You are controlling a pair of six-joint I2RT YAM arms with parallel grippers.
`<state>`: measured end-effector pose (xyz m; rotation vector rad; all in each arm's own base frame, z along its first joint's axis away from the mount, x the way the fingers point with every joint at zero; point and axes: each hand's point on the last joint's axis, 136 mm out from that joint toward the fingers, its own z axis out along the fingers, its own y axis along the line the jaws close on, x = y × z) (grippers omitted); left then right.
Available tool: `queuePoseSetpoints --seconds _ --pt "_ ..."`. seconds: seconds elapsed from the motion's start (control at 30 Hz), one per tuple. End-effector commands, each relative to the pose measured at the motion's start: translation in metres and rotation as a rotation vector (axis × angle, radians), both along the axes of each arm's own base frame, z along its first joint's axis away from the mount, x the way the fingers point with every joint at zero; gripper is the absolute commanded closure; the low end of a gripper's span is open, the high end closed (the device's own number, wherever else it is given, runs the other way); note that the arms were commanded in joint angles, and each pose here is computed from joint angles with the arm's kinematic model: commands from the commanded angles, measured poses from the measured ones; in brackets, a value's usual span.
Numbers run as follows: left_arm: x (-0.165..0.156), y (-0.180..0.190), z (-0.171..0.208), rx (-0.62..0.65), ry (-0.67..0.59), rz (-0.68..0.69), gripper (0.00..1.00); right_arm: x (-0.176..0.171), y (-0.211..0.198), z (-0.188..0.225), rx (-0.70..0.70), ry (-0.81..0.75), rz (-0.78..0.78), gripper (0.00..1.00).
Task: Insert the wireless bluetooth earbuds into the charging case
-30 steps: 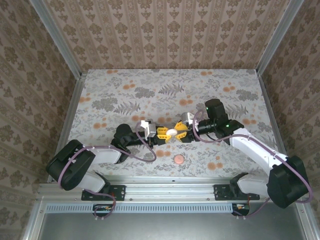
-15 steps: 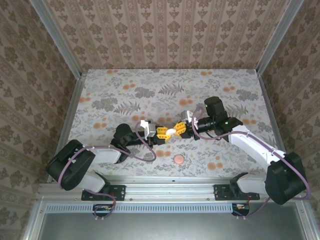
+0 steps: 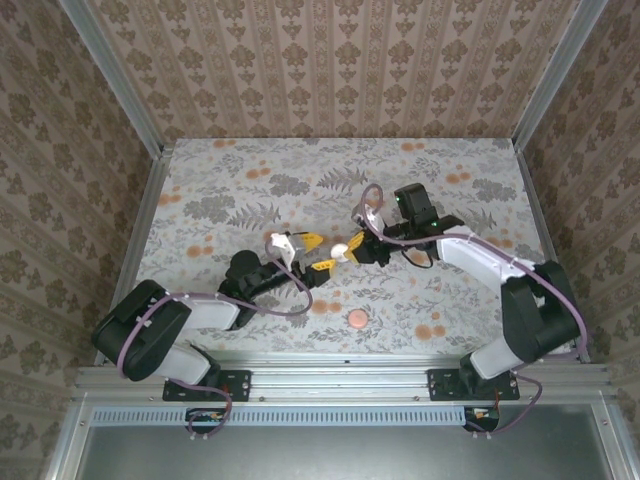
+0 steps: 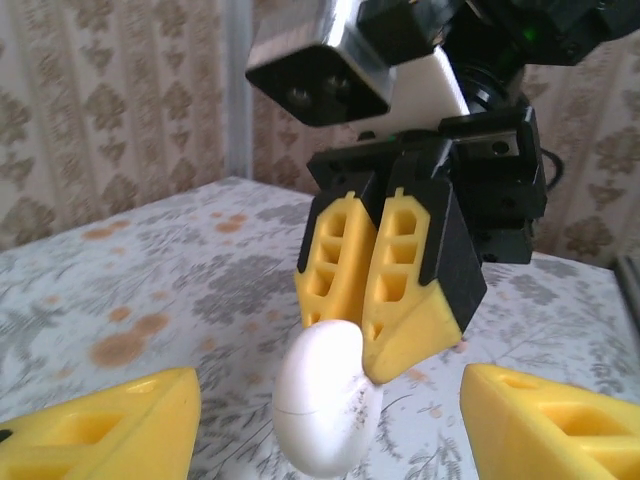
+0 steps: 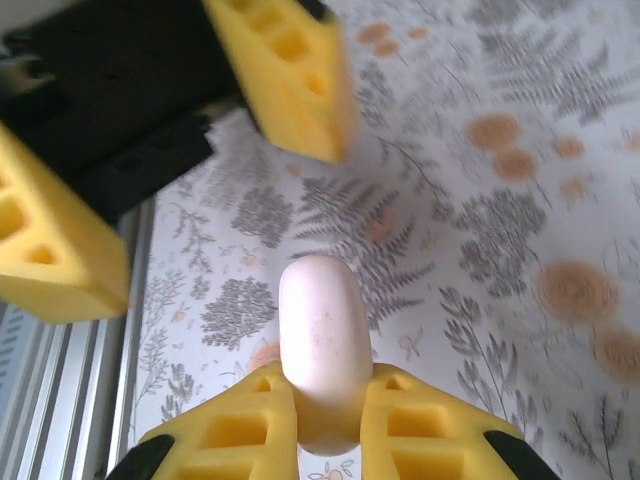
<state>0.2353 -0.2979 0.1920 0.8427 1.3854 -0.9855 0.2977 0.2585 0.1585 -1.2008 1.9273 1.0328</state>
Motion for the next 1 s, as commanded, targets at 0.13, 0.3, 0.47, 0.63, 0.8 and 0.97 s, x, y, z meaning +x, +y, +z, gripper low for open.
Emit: queuePoseSetpoints --seconds 0.13,0.3,0.47,0.63,0.8,0.97 --pt "0.041 0.033 -0.018 0.066 0.166 0.297 0.3 0.054 -0.011 -0.035 -0.137 0.367 -0.27 0.88" --pt "0.056 0.053 -0.026 0.159 0.268 0.447 0.28 0.08 -0.017 -0.059 -0.201 0.548 -0.356 0.87" --pt "0.063 0.071 -0.03 0.251 0.338 0.55 0.27 0.107 -0.027 -0.075 -0.225 0.679 -0.435 0.86" --pt "0.063 0.082 -0.031 0.293 0.398 0.602 0.27 0.121 -0.037 -0.09 -0.257 0.747 -0.48 0.82" --pt "0.061 0.088 -0.035 0.323 0.459 0.63 0.28 0.128 -0.045 -0.1 -0.241 0.823 -0.49 0.79" --pt "0.058 0.089 -0.034 0.343 0.502 0.632 0.28 0.132 -0.058 -0.115 -0.264 0.887 -0.516 0.75"
